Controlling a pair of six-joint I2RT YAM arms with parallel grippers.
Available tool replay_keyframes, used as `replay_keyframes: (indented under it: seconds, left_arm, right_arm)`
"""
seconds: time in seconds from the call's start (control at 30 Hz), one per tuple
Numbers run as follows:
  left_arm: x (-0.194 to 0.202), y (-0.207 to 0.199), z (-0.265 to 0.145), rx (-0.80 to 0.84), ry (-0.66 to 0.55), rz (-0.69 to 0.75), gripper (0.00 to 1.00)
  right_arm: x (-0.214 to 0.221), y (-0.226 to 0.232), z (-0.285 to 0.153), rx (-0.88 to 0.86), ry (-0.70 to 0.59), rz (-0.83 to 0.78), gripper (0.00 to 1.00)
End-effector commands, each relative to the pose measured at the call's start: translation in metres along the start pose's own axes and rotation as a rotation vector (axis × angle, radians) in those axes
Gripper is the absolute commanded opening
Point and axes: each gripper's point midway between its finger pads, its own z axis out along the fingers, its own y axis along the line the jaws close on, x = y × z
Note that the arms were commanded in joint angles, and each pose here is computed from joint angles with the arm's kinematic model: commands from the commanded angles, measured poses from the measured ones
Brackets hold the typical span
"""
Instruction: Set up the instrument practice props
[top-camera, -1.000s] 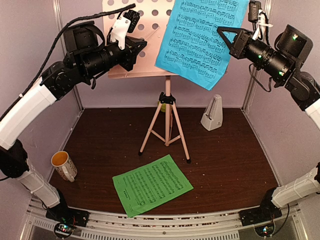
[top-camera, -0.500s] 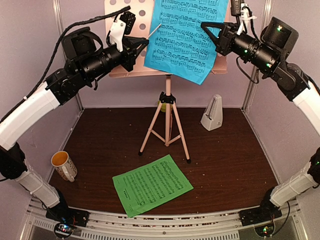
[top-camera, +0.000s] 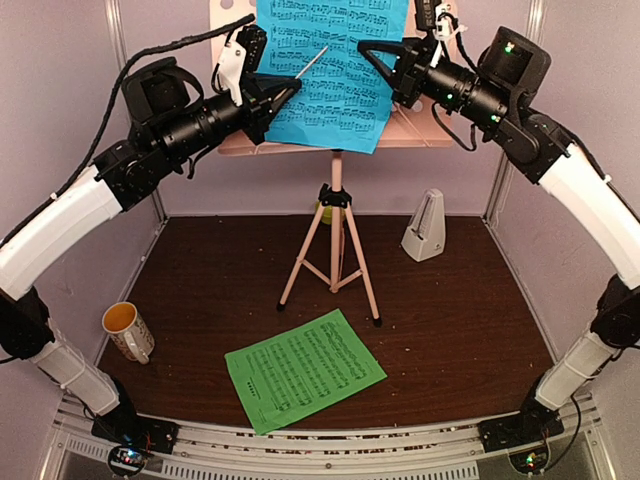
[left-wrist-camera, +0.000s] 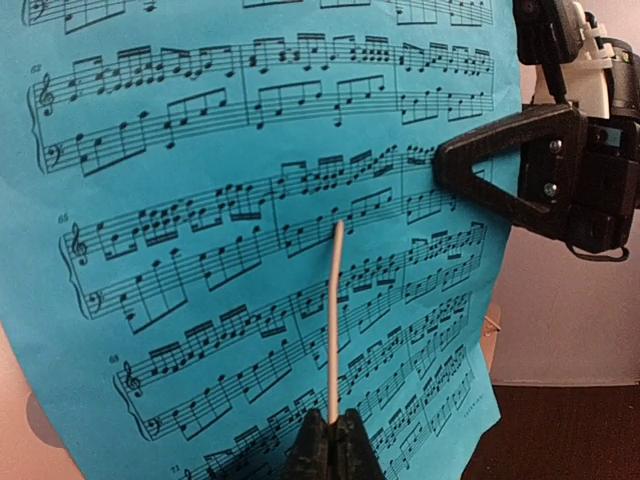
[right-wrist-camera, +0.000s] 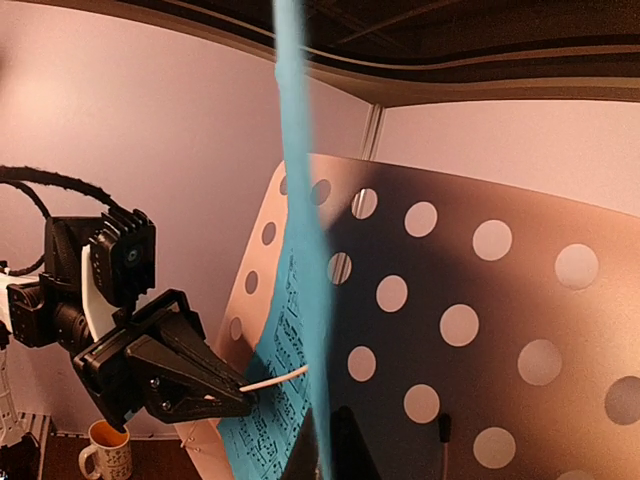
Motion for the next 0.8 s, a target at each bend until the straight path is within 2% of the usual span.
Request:
replay_keyframes:
  seconds: [0.0, 0.37, 0.5, 0.6, 0.7, 0.77]
  left_arm:
    - [-0.045, 0.006, -0.012, 0.004, -0.162, 0.021, 0.0]
    - [-0.045, 0.006, -0.013, 0.013, -0.173, 0.019, 0.0]
    - [-0.044, 0.005, -0.013, 0.016, -0.174, 0.015, 0.0]
    - [-0.043, 0.005, -0.012, 0.018, -0.173, 0.015, 0.0]
    - [-0.043, 0.006, -0.013, 0.015, -0.171, 0.015, 0.0]
    - [-0.043, 0.006, -0.013, 0.014, -0.171, 0.015, 0.0]
  right_arm:
    - [-0.02, 0.006, 0.009, -0.074, -0.086, -0.051, 0.0]
    - [-0.028, 0.007, 0.022, -0.13, -0.151, -0.087, 0.0]
    - [-0.03, 0.007, 0.025, -0.15, -0.171, -0.075, 0.09]
    - [-0.029, 0.007, 0.027, -0.155, -0.177, -0.062, 0.23]
    - [-0.028, 0.006, 0.028, -0.153, -0.18, -0.05, 0.29]
    - [-0.028, 0.006, 0.028, -0.152, -0.18, -0.046, 0.28]
